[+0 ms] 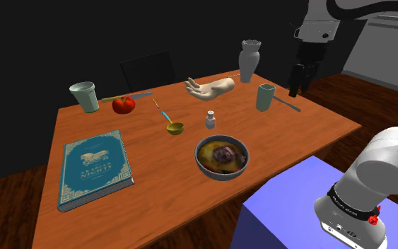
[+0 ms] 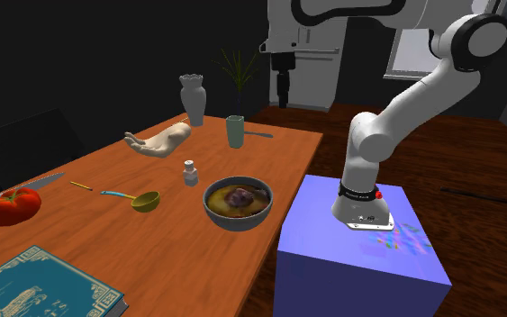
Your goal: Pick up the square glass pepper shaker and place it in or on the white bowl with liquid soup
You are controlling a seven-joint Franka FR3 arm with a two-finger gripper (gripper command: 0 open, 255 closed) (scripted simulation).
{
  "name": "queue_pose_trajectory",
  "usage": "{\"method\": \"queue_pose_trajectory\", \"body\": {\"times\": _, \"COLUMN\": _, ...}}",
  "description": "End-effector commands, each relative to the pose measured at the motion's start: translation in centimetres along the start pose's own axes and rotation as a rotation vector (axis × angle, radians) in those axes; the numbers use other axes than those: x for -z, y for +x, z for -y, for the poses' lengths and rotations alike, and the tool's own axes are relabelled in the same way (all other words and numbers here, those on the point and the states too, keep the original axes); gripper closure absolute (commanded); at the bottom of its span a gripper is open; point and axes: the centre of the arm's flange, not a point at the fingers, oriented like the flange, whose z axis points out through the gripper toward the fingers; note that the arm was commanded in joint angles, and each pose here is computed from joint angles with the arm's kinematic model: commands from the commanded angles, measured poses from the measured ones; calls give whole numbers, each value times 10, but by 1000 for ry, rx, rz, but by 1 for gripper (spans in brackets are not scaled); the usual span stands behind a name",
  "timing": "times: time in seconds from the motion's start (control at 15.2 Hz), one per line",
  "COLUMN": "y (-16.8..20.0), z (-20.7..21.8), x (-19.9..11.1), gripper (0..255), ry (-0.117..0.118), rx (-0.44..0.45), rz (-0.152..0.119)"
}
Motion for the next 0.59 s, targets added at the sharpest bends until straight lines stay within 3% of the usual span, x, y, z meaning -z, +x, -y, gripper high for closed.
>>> {"method": "queue_pose_trajectory", "body": {"times": 0.0, "y": 0, "z": 0, "x": 0, "gripper": 0, "ry": 0, "rx": 0, "rz": 0}}
{"method": "queue_pose_trajectory", "body": {"times": 0.53, "y": 96, "z": 18, "x": -46, "gripper": 0, "ry": 22, "rx": -16, "rz": 24}}
